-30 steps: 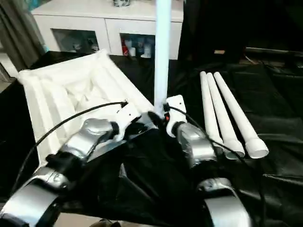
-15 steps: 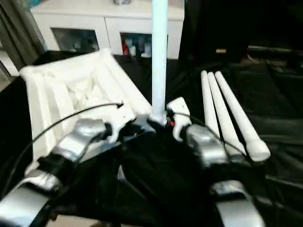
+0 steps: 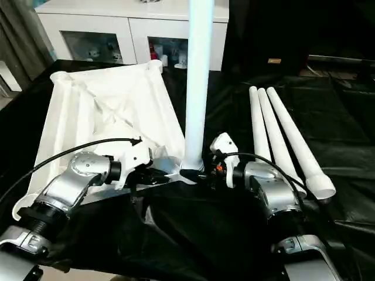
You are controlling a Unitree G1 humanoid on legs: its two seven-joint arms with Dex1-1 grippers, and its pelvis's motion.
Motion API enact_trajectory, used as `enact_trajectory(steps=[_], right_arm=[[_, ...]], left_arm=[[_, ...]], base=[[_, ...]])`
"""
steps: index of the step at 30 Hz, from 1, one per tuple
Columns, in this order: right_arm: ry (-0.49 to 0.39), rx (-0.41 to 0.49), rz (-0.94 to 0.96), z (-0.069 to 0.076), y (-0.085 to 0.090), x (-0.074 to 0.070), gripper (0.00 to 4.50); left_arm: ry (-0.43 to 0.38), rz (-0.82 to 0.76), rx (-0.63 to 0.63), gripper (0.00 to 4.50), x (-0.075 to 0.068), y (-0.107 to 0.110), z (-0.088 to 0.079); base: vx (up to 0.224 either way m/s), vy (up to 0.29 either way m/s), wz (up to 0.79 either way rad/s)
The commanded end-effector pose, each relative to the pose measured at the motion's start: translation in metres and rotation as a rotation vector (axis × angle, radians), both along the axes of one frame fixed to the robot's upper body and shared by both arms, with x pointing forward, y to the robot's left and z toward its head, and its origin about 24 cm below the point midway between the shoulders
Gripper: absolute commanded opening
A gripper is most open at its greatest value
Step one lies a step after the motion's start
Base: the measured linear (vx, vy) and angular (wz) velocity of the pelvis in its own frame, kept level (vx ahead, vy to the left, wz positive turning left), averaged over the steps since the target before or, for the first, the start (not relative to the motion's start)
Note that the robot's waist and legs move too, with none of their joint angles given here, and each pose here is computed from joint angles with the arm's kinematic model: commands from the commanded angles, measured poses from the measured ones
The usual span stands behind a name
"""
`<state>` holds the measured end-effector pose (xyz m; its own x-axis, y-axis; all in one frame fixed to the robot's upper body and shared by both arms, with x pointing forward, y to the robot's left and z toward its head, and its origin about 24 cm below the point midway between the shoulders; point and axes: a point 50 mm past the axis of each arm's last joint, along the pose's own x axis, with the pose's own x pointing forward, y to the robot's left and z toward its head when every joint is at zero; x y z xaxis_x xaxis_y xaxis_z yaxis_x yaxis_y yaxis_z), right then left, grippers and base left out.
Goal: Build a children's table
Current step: Rotate leg to tighten
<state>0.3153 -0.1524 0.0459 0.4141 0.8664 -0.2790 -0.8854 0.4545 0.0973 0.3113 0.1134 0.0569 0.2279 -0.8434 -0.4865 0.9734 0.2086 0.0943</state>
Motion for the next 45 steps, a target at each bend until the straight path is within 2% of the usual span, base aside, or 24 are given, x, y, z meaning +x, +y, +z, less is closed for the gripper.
enact_trajectory(steps=[1,5,8,11,13,15,18,19,21,23,24,26,29,30,31,33,34,36,37,40,42,43,45], right_arm=[[-0.015,0.008,-0.003,0.007,-0.006,0.001,3.05],[-0.012,-0.026,-0.129,-0.003,-0.002,0.008,3.04],[-0.012,-0.073,-0.332,-0.015,0.0,0.017,3.03],[0.019,-0.057,-0.48,-0.024,0.008,0.021,3.01],[0.036,-0.048,-0.544,-0.03,0.021,0.021,2.83],[0.037,-0.032,-0.555,-0.032,0.036,0.02,2.79],[-0.019,-0.024,-0.566,-0.026,0.043,0.023,2.79],[-0.024,0.014,-0.572,-0.022,0.042,0.024,2.79],[-0.026,0.057,-0.584,-0.018,0.038,0.026,3.32],[-0.042,0.099,-0.605,-0.011,0.028,0.027,3.46],[-0.078,0.099,-0.58,-0.004,0.016,0.024,3.53],[-0.085,0.095,-0.558,-0.002,0.012,0.021,3.53],[-0.111,0.069,-0.476,0.003,-0.003,0.009,3.53],[-0.123,0.05,-0.416,0.005,-0.013,-0.001,3.53],[-0.125,0.042,-0.39,0.006,-0.019,-0.006,3.53],[-0.126,0.033,-0.363,0.009,-0.028,-0.014,3.61],[-0.126,0.03,-0.352,0.01,-0.032,-0.017,3.61],[-0.115,0.038,-0.333,0.013,-0.038,-0.025,3.61],[-0.111,0.043,-0.326,0.015,-0.039,-0.028,3.61],[-0.085,0.056,-0.295,0.015,-0.037,-0.035,3.61],[-0.078,0.053,-0.291,0.013,-0.034,-0.036,3.61],[-0.076,0.05,-0.291,0.012,-0.033,-0.036,3.61],[-0.057,0.016,-0.334,0.004,-0.024,-0.033,3.61]], left_arm=[[0.032,-0.057,0.0,0.0,-0.007,0.0,-0.002],[0.01,0.032,-0.013,0.0,0.002,-0.009,-0.003],[-0.035,0.156,-0.014,0.0,0.016,-0.018,-0.003],[-0.058,0.243,-0.013,0.0,0.026,-0.03,-0.003],[-0.064,0.294,-0.027,0.0,0.031,-0.044,-0.002],[-0.066,0.282,-0.044,0.0,0.032,-0.059,0.001],[-0.077,0.23,-0.057,0.0,0.029,-0.07,0.003],[-0.083,0.212,-0.053,0.0,0.029,-0.072,0.003],[-0.087,0.195,-0.051,0.0,0.028,-0.074,0.003],[-0.092,0.182,-0.057,0.0,0.028,-0.076,0.003],[-0.102,0.164,-0.071,0.0,0.028,-0.079,0.004],[-0.103,0.165,-0.074,0.0,0.028,-0.079,0.004],[-0.13,0.178,-0.092,0.0,0.029,-0.08,0.006],[-0.153,0.199,-0.127,0.0,0.031,-0.08,0.01],[-0.146,0.205,-0.154,0.0,0.031,-0.08,0.012],[-0.141,0.221,-0.197,0.44,0.033,-0.077,0.017],[-0.145,0.233,-0.216,0.44,0.034,-0.074,0.02],[-0.178,0.289,-0.25,0.75,0.038,-0.064,0.029],[-0.198,0.322,-0.265,0.75,0.041,-0.058,0.034],[-0.241,0.394,-0.258,1.03,0.043,-0.037,0.043],[-0.253,0.419,-0.242,1.32,0.043,-0.029,0.044],[-0.257,0.431,-0.232,1.32,0.043,-0.025,0.045],[-0.304,0.561,-0.139,1.47,0.044,0.008,0.047]], base=[[0.0,0.0,0.0],[0.0,0.0,0.0],[0.0,0.0,0.0],[0.0,0.0,0.0],[0.0,0.0,0.0],[0.0,0.0,0.0],[0.0,0.0,0.0],[0.0,0.0,0.0],[0.0,0.0,0.0],[0.0,0.0,0.0],[0.0,0.0,0.0],[0.0,0.0,0.0],[0.0,0.0,0.0],[0.0,0.0,0.0],[0.0,0.0,0.0],[0.0,0.0,0.0],[0.0,0.0,0.0],[0.0,0.0,0.0],[0.0,0.0,0.0],[0.0,0.0,0.0],[0.0,0.0,0.0],[0.0,0.0,0.0],[0.0,0.0,0.0]])
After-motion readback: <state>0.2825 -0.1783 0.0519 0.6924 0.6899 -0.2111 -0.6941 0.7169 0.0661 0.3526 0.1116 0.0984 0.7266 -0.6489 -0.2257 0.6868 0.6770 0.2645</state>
